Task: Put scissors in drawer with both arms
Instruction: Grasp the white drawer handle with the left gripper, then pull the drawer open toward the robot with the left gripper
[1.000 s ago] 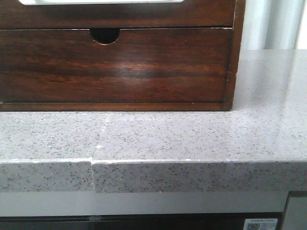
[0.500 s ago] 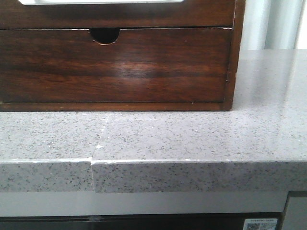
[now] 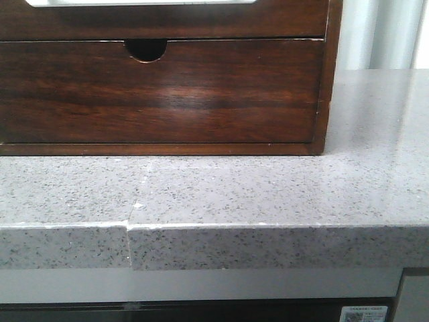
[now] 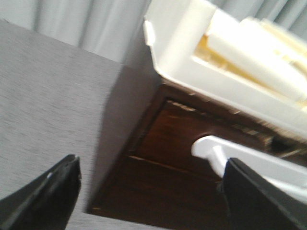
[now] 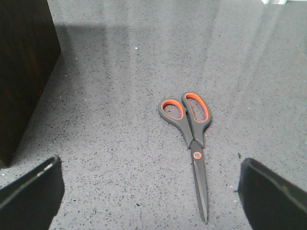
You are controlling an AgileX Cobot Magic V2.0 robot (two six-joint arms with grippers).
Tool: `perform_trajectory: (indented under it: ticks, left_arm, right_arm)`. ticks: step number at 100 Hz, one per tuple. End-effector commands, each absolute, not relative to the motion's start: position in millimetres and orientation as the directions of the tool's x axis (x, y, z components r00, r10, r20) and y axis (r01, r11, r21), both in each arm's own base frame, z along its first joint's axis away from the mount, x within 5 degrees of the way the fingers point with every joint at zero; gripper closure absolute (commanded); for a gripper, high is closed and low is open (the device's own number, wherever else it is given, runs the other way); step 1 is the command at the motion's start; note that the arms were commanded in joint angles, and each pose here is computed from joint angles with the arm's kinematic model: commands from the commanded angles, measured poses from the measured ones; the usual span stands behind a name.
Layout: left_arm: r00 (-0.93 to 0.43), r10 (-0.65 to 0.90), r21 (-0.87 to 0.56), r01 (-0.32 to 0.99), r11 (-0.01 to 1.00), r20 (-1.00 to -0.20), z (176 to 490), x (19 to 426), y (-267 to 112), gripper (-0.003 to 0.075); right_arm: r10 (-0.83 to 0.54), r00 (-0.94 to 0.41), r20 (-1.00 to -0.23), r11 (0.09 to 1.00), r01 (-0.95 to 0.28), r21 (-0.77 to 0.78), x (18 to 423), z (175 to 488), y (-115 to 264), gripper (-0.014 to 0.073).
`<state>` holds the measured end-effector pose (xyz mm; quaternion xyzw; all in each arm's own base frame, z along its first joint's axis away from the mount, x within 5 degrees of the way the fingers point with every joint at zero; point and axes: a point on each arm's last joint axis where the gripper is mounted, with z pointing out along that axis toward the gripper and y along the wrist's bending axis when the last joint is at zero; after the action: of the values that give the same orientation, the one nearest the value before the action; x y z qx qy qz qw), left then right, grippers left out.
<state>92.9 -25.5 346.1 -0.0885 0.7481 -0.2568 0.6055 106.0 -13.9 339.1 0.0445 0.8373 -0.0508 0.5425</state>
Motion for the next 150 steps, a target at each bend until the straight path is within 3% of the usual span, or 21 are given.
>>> perform_trajectory:
  ticks: [1,26,56,81,116,150]
  left_arm:
    - [-0.199,-0.584,-0.616,0.193,0.764,-0.787,357,95,-25,0.0157]
    - [-0.265,-0.672,-0.720,0.188,0.668,-0.692,353,100,-30,0.0157]
    - [-0.443,-0.667,-0.777,0.118,0.619,-0.599,333,140,-39,0.0162]
    - [-0.553,-0.665,-0.854,0.189,0.485,-0.501,324,171,-54,0.0334]
    - [-0.671,-0.595,-0.897,0.312,0.315,-0.442,319,201,-71,0.0346]
    - [-0.706,-0.557,-0.900,0.341,0.273,-0.437,327,228,-76,0.0347]
  right_arm:
    - [-0.006,-0.321,-0.947,0.991,0.124,-0.049,109,356,-14,-0.0074]
    - [-0.002,-0.307,-0.952,0.992,0.122,-0.041,109,357,-13,-0.0074]
    - [-0.003,-0.271,-0.963,0.992,0.118,-0.037,111,360,-13,-0.0074]
    - [-0.003,-0.271,-0.963,0.992,0.118,-0.037,111,360,-13,-0.0074]
    - [-0.003,-0.271,-0.963,0.992,0.118,-0.037,111,360,-13,-0.0074]
    - [-0.003,-0.271,-0.963,0.992,0.118,-0.037,111,360,-13,-0.0074]
